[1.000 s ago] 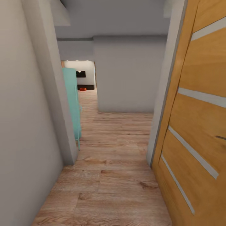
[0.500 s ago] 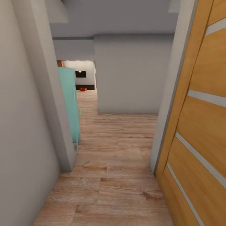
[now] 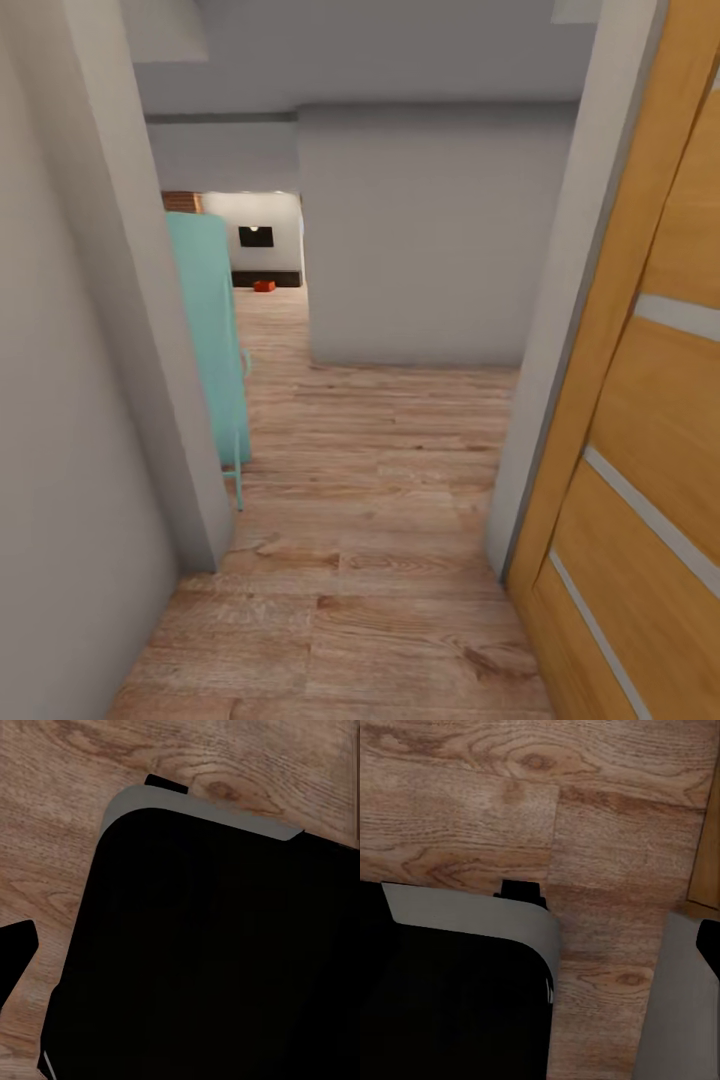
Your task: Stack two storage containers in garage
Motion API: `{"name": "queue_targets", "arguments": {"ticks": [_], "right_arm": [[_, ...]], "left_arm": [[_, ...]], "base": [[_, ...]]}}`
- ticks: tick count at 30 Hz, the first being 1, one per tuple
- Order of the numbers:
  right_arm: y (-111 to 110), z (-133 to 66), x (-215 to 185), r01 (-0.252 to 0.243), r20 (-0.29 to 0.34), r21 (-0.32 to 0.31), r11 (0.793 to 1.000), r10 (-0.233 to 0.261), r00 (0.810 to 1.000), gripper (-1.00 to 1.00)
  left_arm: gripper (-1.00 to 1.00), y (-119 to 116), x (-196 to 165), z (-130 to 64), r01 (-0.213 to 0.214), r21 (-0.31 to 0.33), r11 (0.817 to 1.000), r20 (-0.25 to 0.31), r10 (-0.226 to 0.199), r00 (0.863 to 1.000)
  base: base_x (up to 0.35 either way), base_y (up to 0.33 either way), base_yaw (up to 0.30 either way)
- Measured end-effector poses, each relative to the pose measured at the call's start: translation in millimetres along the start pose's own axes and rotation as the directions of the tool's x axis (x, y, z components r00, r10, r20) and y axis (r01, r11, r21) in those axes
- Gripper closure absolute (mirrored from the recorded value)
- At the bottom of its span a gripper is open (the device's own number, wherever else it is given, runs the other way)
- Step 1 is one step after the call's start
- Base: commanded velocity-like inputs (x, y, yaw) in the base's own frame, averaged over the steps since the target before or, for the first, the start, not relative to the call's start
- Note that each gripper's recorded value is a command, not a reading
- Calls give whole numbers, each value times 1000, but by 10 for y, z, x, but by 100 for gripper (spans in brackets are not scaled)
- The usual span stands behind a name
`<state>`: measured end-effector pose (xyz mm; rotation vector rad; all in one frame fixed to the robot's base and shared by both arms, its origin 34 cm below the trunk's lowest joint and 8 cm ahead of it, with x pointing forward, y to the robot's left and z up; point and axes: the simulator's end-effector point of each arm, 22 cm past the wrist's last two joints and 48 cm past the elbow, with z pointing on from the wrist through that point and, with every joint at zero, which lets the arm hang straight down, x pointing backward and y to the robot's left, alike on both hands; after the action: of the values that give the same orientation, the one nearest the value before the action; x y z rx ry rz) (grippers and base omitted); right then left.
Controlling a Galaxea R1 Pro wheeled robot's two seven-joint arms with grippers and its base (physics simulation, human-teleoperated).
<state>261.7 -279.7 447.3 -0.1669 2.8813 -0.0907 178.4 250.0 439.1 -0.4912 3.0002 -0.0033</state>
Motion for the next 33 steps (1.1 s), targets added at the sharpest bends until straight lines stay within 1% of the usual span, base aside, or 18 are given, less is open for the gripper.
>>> {"name": "queue_targets", "arguments": {"ticks": [18, 33], "right_arm": [[-3, 0, 0, 1, 0, 0, 1000, -1, 1000, -100], [3, 0, 3, 1, -1, -2, 1000, -1, 1000, -100]], "left_arm": [[-100, 0, -5, 0, 0, 0, 1000, 2, 0, 1000], [-100, 1, -4, 0, 0, 0, 1000, 2, 0, 1000]], "base": [[324, 4, 0], [317, 119, 0]]}}
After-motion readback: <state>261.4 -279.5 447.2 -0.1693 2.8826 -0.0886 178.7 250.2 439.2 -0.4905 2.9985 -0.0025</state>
